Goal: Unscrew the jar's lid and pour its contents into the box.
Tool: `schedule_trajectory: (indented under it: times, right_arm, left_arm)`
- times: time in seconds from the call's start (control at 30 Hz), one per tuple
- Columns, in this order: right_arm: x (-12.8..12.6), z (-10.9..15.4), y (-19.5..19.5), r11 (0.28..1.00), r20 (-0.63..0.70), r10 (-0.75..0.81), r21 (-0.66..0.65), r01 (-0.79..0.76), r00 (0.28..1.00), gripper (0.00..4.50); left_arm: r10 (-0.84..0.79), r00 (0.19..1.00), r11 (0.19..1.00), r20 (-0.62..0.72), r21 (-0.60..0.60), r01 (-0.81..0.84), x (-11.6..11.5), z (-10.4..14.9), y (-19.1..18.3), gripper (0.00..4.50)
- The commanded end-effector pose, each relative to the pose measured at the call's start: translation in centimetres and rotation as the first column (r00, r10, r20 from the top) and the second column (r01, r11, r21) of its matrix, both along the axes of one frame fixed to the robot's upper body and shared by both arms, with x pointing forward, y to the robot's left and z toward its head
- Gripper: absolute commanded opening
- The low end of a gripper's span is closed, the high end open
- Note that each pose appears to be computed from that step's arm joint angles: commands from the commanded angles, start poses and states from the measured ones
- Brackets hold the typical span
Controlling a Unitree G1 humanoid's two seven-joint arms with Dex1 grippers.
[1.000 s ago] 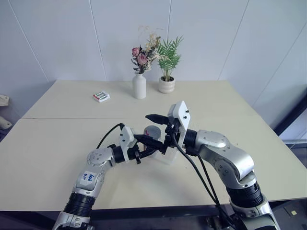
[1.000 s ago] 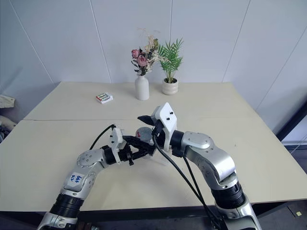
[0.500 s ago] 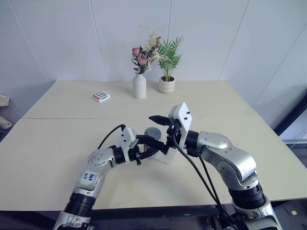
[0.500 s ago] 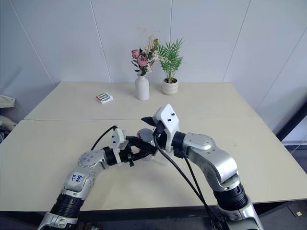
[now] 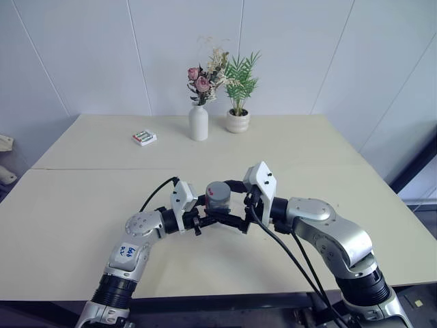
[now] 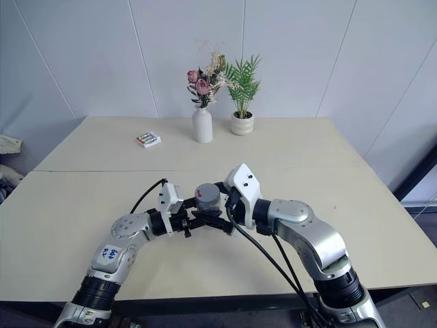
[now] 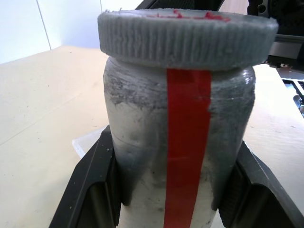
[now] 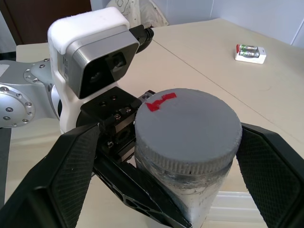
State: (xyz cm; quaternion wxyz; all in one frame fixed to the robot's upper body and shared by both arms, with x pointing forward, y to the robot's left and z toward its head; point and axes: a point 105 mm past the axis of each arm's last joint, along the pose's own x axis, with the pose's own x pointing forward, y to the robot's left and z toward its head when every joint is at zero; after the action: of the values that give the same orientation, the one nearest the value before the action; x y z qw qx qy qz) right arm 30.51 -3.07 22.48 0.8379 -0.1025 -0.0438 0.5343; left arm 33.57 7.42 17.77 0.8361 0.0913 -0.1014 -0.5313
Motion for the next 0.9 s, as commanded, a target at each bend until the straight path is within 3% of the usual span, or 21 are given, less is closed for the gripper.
schedule_trajectory:
  times: [0.03,0.83,0.9]
  right_arm:
    - [0.1,0.8,-0.1,0.999,0.016,0.004,0.035,-0.004,1.000,4.50]
    - [1.5,2.5,-0.4,0.996,0.054,-0.025,0.089,0.020,0.998,4.50]
    - [1.5,2.6,-0.3,0.995,0.057,-0.023,0.095,0.018,0.998,4.10]
  left_arm:
    - [-0.035,0.998,0.999,0.054,-0.020,0.036,-0.7,1.4,-0.6,2.04]
    - [-0.063,0.998,0.998,0.027,-0.010,0.063,-1.3,0.9,-0.8,2.04]
    - [-0.062,0.998,0.998,0.027,-0.010,0.062,-1.2,0.9,-0.8,2.04]
